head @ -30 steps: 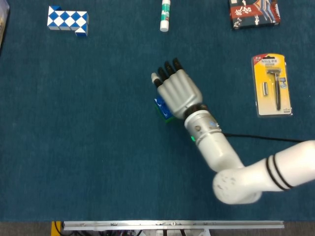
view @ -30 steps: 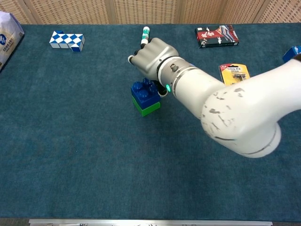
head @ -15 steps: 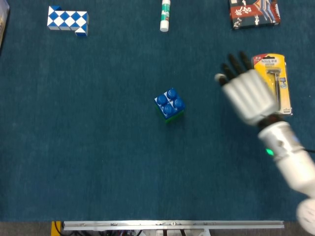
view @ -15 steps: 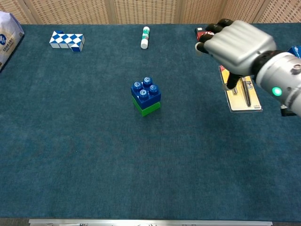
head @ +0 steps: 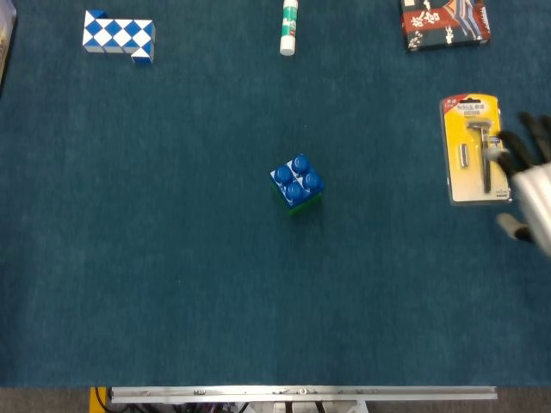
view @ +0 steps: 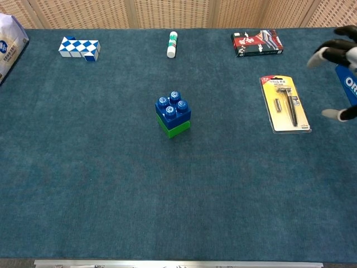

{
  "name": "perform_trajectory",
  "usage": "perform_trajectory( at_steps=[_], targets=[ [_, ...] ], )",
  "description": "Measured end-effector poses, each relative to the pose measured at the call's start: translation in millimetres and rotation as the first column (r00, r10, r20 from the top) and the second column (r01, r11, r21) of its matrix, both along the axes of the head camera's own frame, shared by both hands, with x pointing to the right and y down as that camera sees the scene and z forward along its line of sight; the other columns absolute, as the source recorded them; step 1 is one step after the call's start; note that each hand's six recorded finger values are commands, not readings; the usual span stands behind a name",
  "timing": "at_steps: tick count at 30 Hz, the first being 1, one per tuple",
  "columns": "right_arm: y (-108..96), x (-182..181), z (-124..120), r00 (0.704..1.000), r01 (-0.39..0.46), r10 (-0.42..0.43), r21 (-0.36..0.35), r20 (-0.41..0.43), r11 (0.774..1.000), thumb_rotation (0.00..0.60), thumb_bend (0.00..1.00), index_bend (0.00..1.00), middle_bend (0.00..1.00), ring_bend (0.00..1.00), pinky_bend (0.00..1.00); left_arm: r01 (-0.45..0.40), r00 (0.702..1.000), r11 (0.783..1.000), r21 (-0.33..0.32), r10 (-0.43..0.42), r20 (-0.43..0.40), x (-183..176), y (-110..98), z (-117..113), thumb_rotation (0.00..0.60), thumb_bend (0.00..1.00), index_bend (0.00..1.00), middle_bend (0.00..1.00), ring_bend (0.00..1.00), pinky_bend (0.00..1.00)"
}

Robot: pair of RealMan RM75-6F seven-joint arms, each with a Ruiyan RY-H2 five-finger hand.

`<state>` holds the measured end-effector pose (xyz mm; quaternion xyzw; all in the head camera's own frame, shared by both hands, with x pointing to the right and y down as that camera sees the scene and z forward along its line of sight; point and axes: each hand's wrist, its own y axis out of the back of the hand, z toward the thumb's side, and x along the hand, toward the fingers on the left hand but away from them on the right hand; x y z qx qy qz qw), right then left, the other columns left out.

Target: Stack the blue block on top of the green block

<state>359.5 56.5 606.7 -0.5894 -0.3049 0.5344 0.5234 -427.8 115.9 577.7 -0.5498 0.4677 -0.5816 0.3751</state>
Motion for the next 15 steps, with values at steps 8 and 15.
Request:
perform_trajectory(
  at_steps=[8, 15],
  targets=[
    [36, 76, 4, 0.987, -0.158, 0.155, 0.063, 0.051, 0.985, 0.600, 0.09, 0.32, 0.24, 0.06, 0.10, -0.008, 1.000, 1.000, -0.006, 0.008, 0.003, 3, -1, 10, 0.600, 0.20, 0.33, 0.11, 0.00, 0.16],
    [39, 104, 6, 0.967, -0.234, 0.225, 0.071, 0.117, 0.970, 0.600, 0.10, 0.32, 0.24, 0.06, 0.10, -0.010, 1.000, 0.999, -0.035, 0.010, 0.005, 6, -4, 23, 0.600, 0.20, 0.34, 0.12, 0.00, 0.16]
  ],
)
